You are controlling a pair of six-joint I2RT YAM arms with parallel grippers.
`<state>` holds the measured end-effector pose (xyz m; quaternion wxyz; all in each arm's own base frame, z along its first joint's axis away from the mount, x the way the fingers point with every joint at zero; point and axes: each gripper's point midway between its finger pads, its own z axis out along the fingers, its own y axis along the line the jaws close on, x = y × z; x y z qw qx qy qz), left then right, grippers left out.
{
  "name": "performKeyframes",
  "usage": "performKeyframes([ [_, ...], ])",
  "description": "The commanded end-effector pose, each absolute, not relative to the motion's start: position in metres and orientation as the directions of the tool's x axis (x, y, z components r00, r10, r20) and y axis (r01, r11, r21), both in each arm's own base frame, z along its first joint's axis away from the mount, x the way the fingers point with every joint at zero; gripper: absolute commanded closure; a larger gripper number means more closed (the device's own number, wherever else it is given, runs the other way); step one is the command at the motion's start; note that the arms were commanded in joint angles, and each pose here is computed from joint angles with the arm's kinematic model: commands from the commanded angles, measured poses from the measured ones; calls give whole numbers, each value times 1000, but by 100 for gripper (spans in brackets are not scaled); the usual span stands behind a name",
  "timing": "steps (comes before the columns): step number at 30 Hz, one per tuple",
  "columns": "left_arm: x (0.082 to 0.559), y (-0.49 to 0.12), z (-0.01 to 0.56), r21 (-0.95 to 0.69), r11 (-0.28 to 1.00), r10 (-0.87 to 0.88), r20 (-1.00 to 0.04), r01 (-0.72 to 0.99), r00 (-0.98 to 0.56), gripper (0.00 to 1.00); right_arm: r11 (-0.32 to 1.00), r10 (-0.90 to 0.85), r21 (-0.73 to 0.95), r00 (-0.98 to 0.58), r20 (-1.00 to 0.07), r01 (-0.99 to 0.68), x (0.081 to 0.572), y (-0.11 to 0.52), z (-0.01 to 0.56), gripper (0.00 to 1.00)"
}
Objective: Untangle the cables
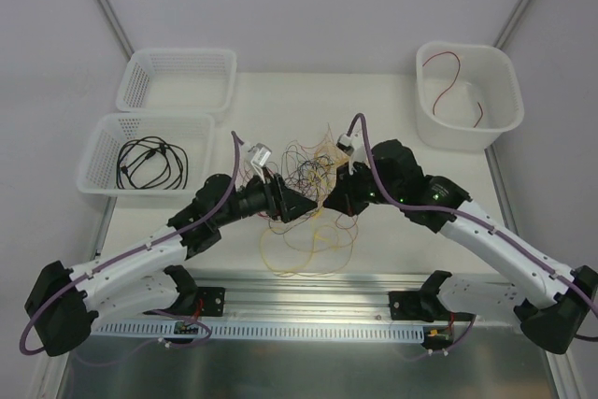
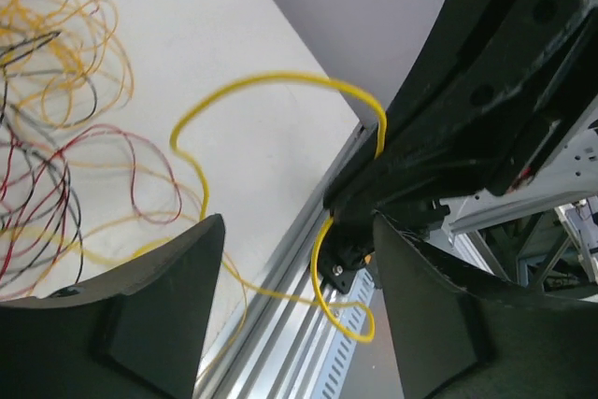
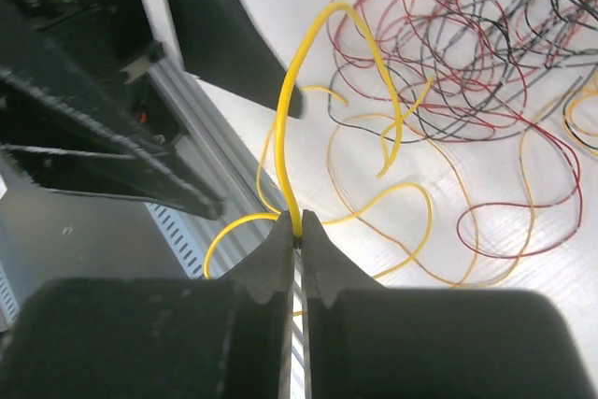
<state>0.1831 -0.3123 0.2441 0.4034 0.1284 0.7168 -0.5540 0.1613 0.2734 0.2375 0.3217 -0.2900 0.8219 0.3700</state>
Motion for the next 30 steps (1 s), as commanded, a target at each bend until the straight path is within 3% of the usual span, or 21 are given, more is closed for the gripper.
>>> performKeyframes([
  [1,175,-288,219,-703,434,-264,-697,563,-667,33,623,-250,370,-623,-741,-689,175,268,233,99],
  [2,174,-277,214,-703,461,-290,-695,541,-658,24,631,-264,375,-642,-719,-679,173,268,225,99],
  [5,163,-251,189,-712,529,-302,-666,462,-682,13,621,-342,383,-676,-652,-684,159,278,194,99],
  [14,139,-211,127,-733,639,-328,-535,234,-779,10,606,-552,369,-707,-442,-704,121,335,101,99],
  [18,128,-213,107,-717,658,-259,-501,228,-826,9,645,-577,351,-734,-359,-679,120,352,68,99],
  [20,127,-214,103,-702,668,-228,-509,247,-830,9,676,-564,333,-753,-339,-657,125,354,58,92],
  [24,126,-215,104,-679,674,-184,-536,291,-824,9,677,-531,342,-754,-386,-652,130,359,74,65],
  [27,123,-220,108,-656,672,-125,-559,345,-820,9,697,-505,300,-742,-441,-652,140,353,97,50],
  [30,120,-227,109,-627,676,-63,-573,387,-817,10,725,-480,242,-725,-494,-645,152,343,121,42],
])
